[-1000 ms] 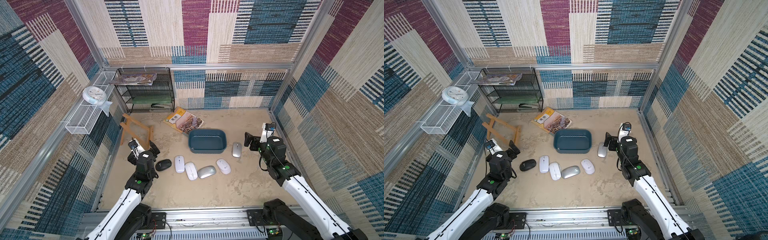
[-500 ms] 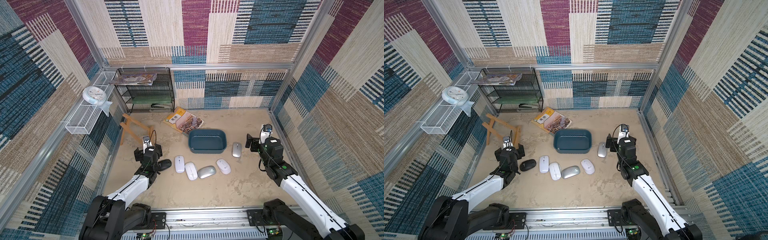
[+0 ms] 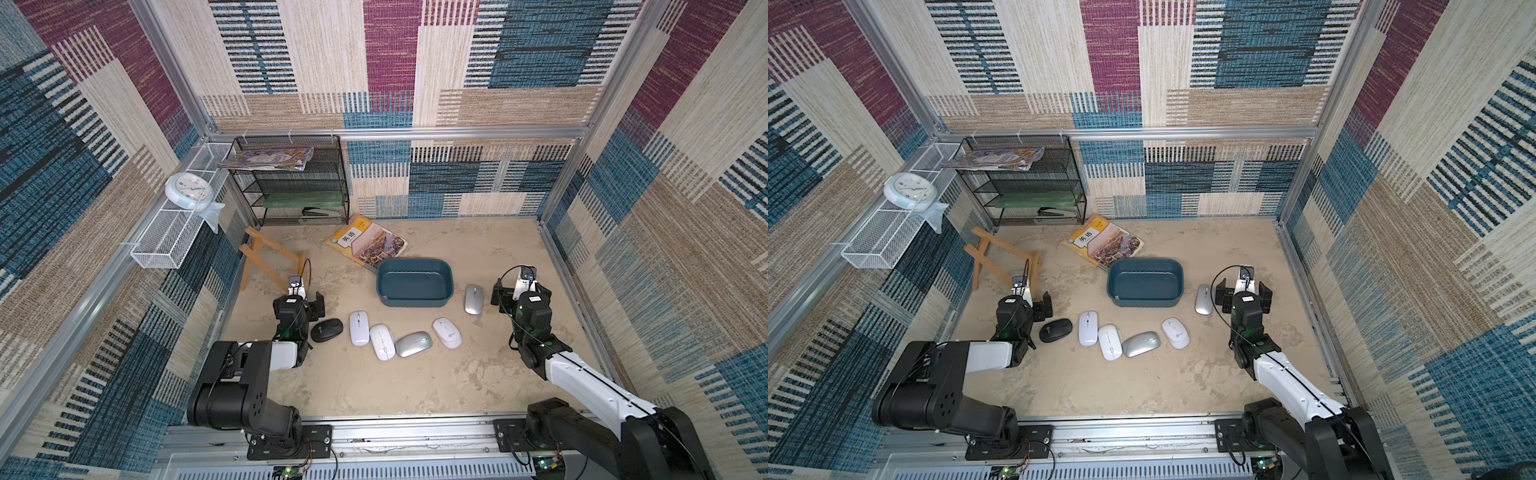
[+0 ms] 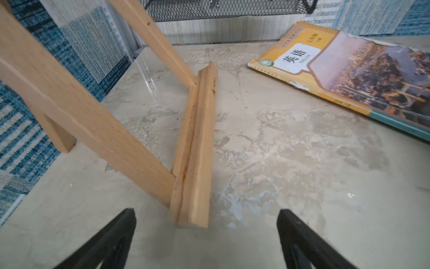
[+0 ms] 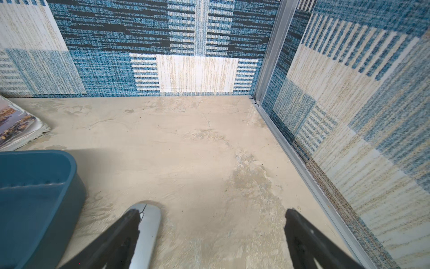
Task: Take out the mouse from the storage box
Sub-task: Reset both arms
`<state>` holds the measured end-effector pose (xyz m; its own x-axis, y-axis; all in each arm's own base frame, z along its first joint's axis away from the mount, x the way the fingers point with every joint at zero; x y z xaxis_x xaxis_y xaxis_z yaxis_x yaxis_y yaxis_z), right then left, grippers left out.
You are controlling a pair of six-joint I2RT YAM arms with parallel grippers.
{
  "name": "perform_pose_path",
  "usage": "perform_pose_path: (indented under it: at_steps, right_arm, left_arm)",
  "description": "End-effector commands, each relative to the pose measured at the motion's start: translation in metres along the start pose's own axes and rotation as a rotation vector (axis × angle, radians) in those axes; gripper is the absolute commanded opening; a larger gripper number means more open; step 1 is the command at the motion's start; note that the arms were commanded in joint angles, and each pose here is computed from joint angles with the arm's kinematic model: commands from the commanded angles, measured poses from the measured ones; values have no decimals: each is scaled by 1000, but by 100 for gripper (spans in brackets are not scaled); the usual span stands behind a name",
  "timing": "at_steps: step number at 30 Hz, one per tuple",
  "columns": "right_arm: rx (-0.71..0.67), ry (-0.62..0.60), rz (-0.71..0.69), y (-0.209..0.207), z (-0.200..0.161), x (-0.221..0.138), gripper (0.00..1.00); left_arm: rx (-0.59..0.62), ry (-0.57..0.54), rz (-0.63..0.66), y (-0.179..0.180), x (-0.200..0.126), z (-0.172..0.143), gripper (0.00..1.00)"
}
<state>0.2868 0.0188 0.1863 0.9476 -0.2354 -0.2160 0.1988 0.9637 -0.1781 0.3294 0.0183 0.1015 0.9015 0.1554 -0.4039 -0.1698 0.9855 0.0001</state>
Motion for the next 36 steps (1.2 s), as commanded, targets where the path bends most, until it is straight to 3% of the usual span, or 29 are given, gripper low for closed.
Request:
perform_pose_path:
  at_steps: [1,2,4,17,36]
  right_arm:
    - [3,-132,-23,-4,10,2,99]
    - [1,-138,-20,-5,4,3,99]
    - [9,-161,11,-6,-4,4,99]
    - [-13,-193,178,-1,-38,27,99]
    - [24,-135,157,-5,-42,44,100]
  left_arm:
    - [-21,-31,-109,-11,4,14,99]
    - [-30,-65,-97,-9,5,16,99]
    - [-38,-16,-73,-7,6,16,99]
    - [-50,-23,-51,-4,7,17,99]
    - [-67,-14,-74,-2,10,18,99]
Point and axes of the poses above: each gripper's point midway between its finger pads, its own x axis out along the fingers, its own y axis along the line the jaws close on, z = x × y, the point moved 6 cm from there along -x, back along the fingers, and after that the axes turned 4 degrees about -x, right-handed, at the moved point
